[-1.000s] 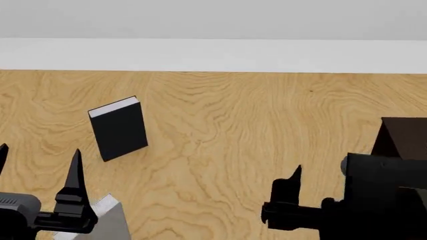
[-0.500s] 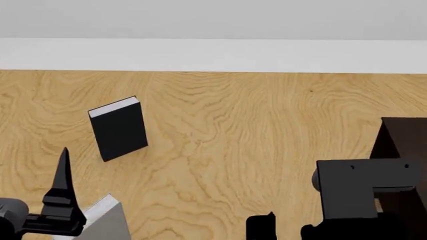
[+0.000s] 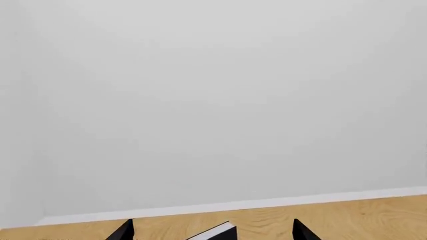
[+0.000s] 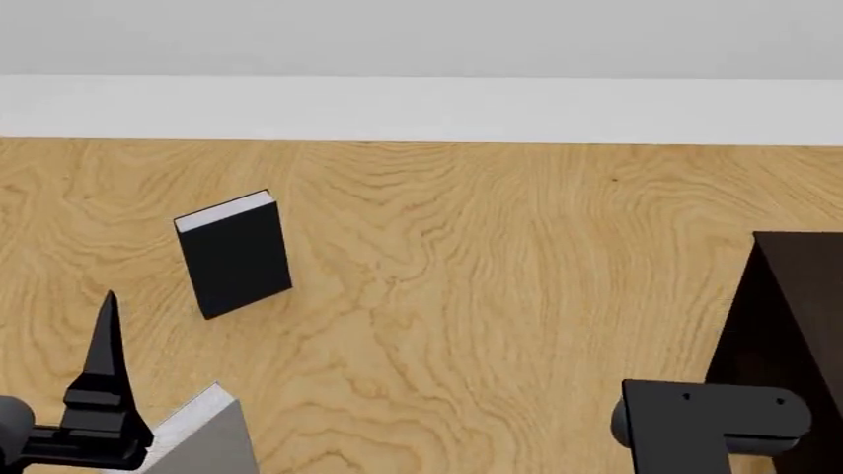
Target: Pick up the book on the right and place it on the cabinet shelf.
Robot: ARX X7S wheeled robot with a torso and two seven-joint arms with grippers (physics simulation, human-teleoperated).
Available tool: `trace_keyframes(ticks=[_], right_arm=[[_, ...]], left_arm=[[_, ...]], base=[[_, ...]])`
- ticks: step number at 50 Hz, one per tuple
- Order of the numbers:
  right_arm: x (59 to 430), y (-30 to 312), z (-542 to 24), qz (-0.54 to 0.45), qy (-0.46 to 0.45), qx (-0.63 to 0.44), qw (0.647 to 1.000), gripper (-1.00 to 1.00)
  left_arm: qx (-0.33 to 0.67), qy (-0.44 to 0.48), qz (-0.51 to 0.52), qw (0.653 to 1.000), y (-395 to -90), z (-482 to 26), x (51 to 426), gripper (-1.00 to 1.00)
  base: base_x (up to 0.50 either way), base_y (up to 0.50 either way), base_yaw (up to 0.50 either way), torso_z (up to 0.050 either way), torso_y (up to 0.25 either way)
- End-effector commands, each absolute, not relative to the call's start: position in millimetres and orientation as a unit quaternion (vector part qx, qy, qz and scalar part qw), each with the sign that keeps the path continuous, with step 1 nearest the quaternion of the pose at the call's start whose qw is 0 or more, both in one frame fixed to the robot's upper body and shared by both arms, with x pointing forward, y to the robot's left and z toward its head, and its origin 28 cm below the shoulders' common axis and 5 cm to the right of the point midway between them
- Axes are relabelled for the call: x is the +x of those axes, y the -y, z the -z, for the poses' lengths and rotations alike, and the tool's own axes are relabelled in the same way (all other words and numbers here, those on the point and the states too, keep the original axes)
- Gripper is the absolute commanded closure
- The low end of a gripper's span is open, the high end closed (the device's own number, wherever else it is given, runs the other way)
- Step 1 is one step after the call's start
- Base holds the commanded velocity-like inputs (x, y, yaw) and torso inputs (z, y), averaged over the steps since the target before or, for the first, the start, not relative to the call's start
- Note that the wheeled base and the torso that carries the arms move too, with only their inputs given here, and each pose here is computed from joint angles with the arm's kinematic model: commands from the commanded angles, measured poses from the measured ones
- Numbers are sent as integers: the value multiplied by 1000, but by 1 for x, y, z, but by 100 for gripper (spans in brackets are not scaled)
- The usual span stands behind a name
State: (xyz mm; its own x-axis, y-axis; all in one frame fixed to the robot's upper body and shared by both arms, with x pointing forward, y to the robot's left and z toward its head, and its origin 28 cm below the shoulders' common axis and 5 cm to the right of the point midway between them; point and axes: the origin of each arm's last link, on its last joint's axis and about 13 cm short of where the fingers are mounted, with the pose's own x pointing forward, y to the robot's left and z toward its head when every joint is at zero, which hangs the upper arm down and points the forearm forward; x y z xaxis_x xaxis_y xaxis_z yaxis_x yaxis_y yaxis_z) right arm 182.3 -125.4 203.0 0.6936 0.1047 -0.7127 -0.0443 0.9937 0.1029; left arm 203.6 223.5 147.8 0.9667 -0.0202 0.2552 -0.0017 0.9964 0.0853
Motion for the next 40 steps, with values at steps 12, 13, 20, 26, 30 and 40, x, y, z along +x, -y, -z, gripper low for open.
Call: trace_keyframes(ticks=[12, 13, 20, 26, 30, 40], right_arm=[[169, 126, -196, -38, -453, 42, 890, -100], [169, 125, -197, -39, -455, 41, 889, -100], [164, 126, -199, -38, -465, 34, 884, -100], [161, 128, -202, -33, -461, 36, 886, -100], [159, 129, -201, -29, -461, 35, 886, -100], [162, 132, -186, -37, -472, 55, 879, -100]], left_arm=[[35, 128, 5, 991, -227, -149, 203, -100], [35, 128, 5, 991, -227, -149, 203, -100], [32, 130, 2, 991, -228, -150, 202, -100], [31, 130, 2, 991, -229, -150, 202, -100], [31, 130, 2, 991, -229, -150, 202, -100], [32, 131, 4, 991, -228, -150, 202, -100]], base=[[0, 0, 0, 0, 0], [0, 0, 0, 0, 0], [0, 0, 0, 0, 0], [0, 0, 0, 0, 0], [0, 0, 0, 0, 0], [0, 0, 0, 0, 0]])
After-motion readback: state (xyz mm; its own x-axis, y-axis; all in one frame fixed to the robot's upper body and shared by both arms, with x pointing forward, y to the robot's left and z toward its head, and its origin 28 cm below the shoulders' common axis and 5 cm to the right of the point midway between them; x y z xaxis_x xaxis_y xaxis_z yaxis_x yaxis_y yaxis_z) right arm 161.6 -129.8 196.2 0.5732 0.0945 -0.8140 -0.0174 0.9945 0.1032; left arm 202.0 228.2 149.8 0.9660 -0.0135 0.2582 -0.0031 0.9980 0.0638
